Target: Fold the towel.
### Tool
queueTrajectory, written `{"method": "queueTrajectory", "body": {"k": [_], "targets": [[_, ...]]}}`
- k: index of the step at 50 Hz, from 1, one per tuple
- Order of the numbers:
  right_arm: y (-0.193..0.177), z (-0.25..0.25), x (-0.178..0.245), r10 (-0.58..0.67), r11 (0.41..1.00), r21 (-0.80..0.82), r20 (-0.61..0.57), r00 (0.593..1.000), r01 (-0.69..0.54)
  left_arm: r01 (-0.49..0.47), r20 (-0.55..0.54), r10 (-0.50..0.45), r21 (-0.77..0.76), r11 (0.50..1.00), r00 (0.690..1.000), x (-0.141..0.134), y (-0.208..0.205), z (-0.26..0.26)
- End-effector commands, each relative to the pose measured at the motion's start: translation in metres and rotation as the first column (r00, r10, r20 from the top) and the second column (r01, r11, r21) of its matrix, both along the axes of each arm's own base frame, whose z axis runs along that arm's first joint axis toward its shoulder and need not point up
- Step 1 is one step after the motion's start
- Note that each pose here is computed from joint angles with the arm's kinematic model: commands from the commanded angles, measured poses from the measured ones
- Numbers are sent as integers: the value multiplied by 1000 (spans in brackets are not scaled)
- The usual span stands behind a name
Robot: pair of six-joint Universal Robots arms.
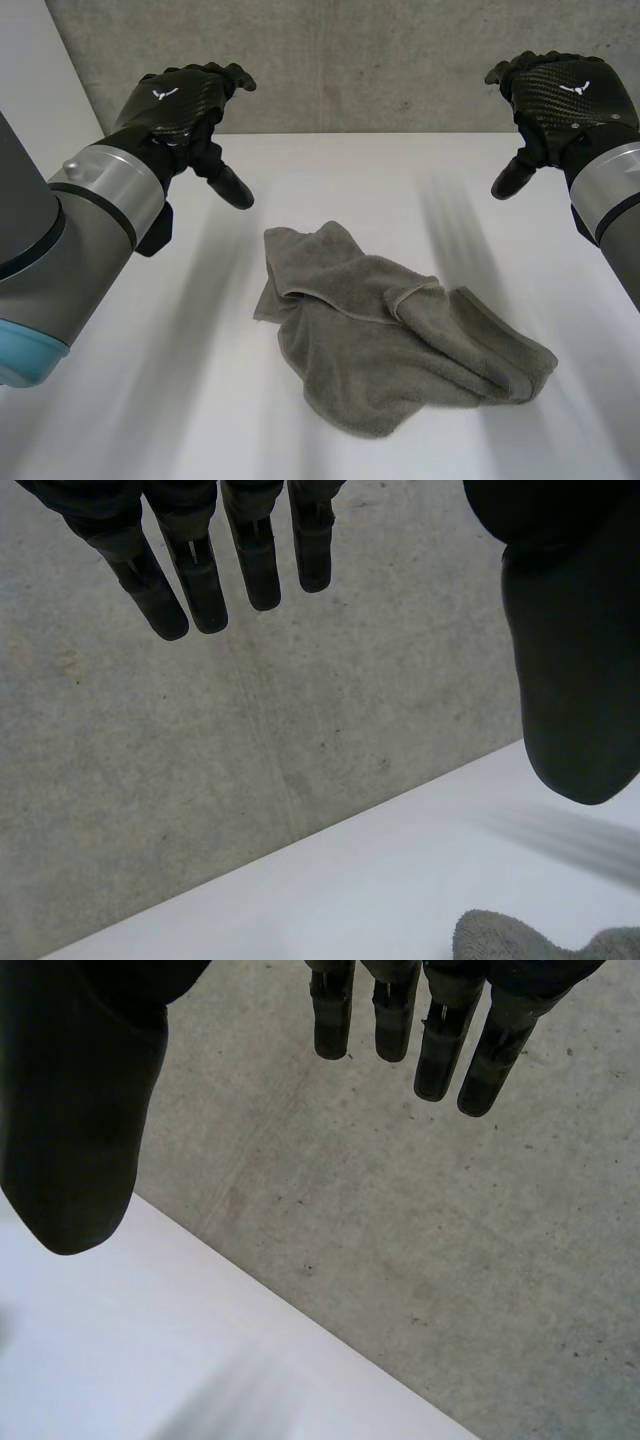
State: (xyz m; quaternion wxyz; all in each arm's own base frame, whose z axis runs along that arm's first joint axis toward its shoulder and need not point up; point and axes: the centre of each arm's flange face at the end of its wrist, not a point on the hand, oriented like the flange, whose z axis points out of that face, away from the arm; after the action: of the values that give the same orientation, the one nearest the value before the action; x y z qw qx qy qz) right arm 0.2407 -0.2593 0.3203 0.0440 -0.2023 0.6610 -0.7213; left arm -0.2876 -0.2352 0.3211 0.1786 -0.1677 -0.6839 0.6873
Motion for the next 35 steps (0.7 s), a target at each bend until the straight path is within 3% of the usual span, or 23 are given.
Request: {"method": "queueTrajectory", "body": {"k": [1, 22, 28, 32, 35], "targets": [[-5, -1, -6, -18, 1000, 3, 9, 1000, 18, -7, -11, 7, 1, 1000, 1000, 1, 0, -1], [-24, -10, -16, -72, 997, 19, 3, 997, 72, -47, -10, 47, 1, 999, 999, 4, -6, -8], [-35, -45, -2, 10, 991, 132, -101, 995, 4, -44, 53, 40, 78, 996, 998, -7, -23, -53], [-35, -98, 5, 148, 940, 338, -256, 955, -55, -37, 114, 22, 138, 990, 993, -14, -28, -84], [-35, -113, 7, 187, 922, 382, -289, 939, -66, -23, 186, -12, 188, 982, 983, -20, -32, -116]]}}
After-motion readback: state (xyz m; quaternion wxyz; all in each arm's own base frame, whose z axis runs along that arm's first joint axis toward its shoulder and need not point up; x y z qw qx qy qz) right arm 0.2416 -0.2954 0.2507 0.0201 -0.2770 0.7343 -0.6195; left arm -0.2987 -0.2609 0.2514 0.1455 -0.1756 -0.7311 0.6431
